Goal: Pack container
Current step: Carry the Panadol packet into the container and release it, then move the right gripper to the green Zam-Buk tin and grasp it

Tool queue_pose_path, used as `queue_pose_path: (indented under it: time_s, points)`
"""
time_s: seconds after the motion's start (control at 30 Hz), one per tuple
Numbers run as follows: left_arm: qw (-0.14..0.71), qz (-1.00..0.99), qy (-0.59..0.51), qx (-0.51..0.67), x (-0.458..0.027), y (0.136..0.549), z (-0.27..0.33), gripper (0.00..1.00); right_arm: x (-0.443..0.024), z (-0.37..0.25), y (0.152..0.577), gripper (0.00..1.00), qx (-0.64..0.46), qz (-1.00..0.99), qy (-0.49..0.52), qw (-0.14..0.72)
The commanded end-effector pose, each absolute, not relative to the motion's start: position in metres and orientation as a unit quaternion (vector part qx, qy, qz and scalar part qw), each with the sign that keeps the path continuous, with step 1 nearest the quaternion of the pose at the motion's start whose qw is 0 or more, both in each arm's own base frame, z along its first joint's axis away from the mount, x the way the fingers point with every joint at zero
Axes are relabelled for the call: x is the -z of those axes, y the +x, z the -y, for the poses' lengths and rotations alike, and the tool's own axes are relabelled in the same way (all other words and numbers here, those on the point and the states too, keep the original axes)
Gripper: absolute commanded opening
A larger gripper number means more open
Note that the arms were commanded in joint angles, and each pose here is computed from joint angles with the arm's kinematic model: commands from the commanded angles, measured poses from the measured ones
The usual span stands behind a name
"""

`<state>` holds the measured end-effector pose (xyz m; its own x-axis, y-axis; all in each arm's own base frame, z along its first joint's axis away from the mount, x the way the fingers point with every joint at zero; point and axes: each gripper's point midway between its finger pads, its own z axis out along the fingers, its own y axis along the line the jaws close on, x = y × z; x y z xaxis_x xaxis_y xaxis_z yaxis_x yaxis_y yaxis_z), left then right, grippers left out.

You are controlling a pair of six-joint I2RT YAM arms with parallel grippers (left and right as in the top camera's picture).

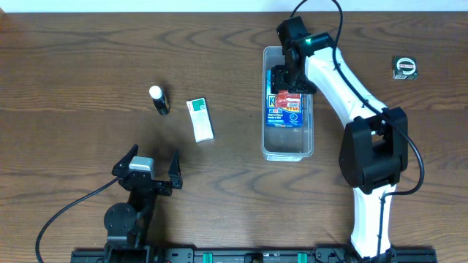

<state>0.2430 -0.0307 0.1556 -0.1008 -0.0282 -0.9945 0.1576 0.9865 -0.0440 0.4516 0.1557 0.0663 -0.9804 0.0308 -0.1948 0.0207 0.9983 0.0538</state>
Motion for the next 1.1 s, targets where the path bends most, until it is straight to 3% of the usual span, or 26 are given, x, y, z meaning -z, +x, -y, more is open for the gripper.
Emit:
queue_pose_path:
  time_s: [0.0, 0.2, 0.4, 0.6, 0.77, 1.07]
  points:
    - [0.651, -0.754, 0.050, 0.069, -0.140, 0.242, 0.032, 0.98, -0.064, -0.158, 0.452, 0.73, -0.023, -0.995, 0.006, 0.099]
    - [0.651, -0.754, 0.050, 0.069, -0.140, 0.242, 0.032, 0.98, -0.080, -0.161, 0.458, 0.75, -0.031, -0.993, -0.009, 0.114]
    - [0.651, -0.754, 0.050, 0.069, -0.140, 0.242, 0.032, 0.98, -0.165, -0.153, 0.484, 0.79, -0.050, -0.979, -0.028, 0.194]
    - [0.651, -0.754, 0.050, 0.069, -0.140, 0.242, 0.032, 0.98, -0.245, -0.082, 0.499, 0.81, -0.017, -0.959, -0.080, 0.273]
    - [0.651, -0.754, 0.050, 0.069, -0.140, 0.242, 0.032, 0.98, -0.236, 0.013, 0.489, 0.98, 0.035, -0.966, -0.102, 0.235]
    - [0.651, -0.754, 0.050, 0.069, -0.140, 0.242, 0.032, 0.98, -0.209, 0.124, 0.506, 0.99, 0.009, -0.964, 0.001, 0.266]
